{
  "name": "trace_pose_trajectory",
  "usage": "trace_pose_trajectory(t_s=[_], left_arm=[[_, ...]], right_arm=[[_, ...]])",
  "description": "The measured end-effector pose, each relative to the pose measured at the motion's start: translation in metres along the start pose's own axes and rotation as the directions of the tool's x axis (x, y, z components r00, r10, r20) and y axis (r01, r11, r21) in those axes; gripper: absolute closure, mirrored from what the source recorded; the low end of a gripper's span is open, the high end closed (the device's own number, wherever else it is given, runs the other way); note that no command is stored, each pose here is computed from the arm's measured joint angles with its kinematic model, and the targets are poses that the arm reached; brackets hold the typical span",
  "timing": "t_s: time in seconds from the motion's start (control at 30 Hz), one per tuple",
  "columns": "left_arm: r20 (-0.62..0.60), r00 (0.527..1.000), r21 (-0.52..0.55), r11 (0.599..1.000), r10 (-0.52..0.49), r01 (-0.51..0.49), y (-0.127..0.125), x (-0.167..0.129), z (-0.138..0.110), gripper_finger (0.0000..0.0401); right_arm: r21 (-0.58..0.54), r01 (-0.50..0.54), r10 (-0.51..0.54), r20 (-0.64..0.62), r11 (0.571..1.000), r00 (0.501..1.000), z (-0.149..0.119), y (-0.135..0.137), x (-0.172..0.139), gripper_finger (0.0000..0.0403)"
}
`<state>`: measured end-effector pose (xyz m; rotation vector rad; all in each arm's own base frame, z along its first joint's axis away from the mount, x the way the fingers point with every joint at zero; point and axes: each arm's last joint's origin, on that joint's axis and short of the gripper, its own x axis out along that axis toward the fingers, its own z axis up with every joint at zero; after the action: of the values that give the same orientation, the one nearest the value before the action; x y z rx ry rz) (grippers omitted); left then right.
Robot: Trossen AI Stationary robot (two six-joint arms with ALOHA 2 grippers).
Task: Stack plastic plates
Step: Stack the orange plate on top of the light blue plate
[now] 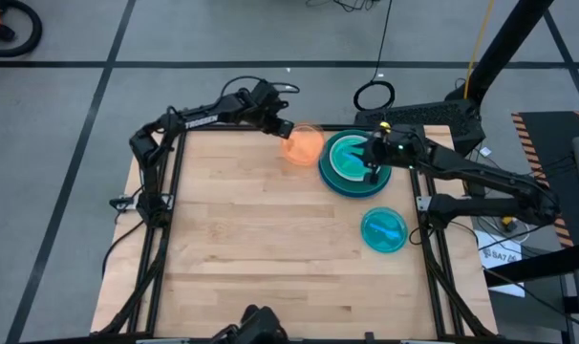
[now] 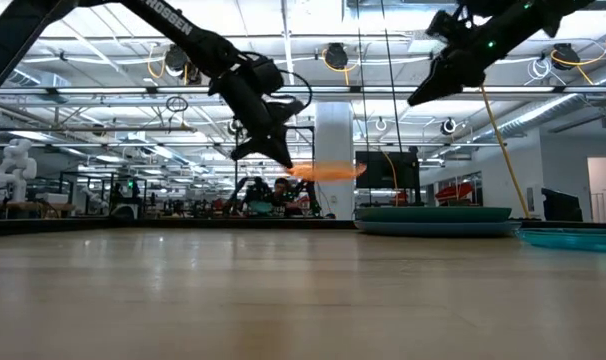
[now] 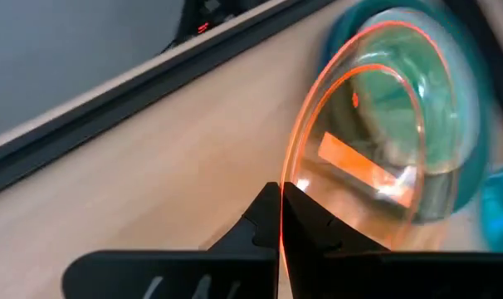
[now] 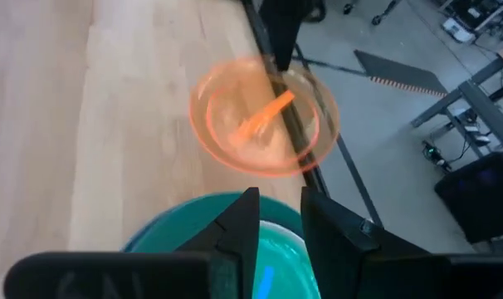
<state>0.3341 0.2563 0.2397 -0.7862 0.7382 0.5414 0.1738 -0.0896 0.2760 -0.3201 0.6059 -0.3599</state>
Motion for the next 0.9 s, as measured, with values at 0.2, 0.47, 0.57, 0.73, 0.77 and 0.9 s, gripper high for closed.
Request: trace_pose_trajectory(t_s=[0.2, 0.47, 0.57, 0.73, 0.77, 0.9], left_arm=[[0.073, 0.992, 0.012, 0.995, -0.100, 0.099, -0.023, 0.003, 0.002, 0.0398], [0.154, 0.971, 0.023, 0.983, -0.184, 0.183, -0.047, 0.006, 0.004, 0.0398], [0.179, 0.961, 0.041, 0.978, -0.209, 0.205, -0.055, 0.006, 0.003, 0.0398], [0.200, 0.963, 0.039, 0.983, -0.182, 0.178, -0.059, 0.011, 0.001, 0.0398], [0.205, 0.962, 0.029, 0.983, -0.181, 0.179, -0.059, 0.012, 0.002, 0.0398], [0.233, 0.951, 0.014, 0.979, -0.203, 0.205, -0.062, 0.019, 0.003, 0.0398]], right_arm=[[0.123, -0.038, 0.027, 0.090, 0.992, 0.996, 0.005, 0.009, -0.033, 0.0319], [0.165, -0.220, 0.199, 0.139, 0.961, 0.970, 0.011, 0.036, -0.045, 0.0319], [0.135, -0.277, 0.256, 0.155, 0.951, 0.954, 0.014, 0.046, -0.047, 0.0319], [0.081, -0.348, 0.329, 0.184, 0.934, 0.926, 0.018, 0.059, -0.054, 0.0319], [0.072, -0.356, 0.337, 0.192, 0.932, 0.922, 0.019, 0.061, -0.055, 0.0319], [0.045, -0.332, 0.315, 0.211, 0.942, 0.925, 0.021, 0.063, -0.061, 0.0319]])
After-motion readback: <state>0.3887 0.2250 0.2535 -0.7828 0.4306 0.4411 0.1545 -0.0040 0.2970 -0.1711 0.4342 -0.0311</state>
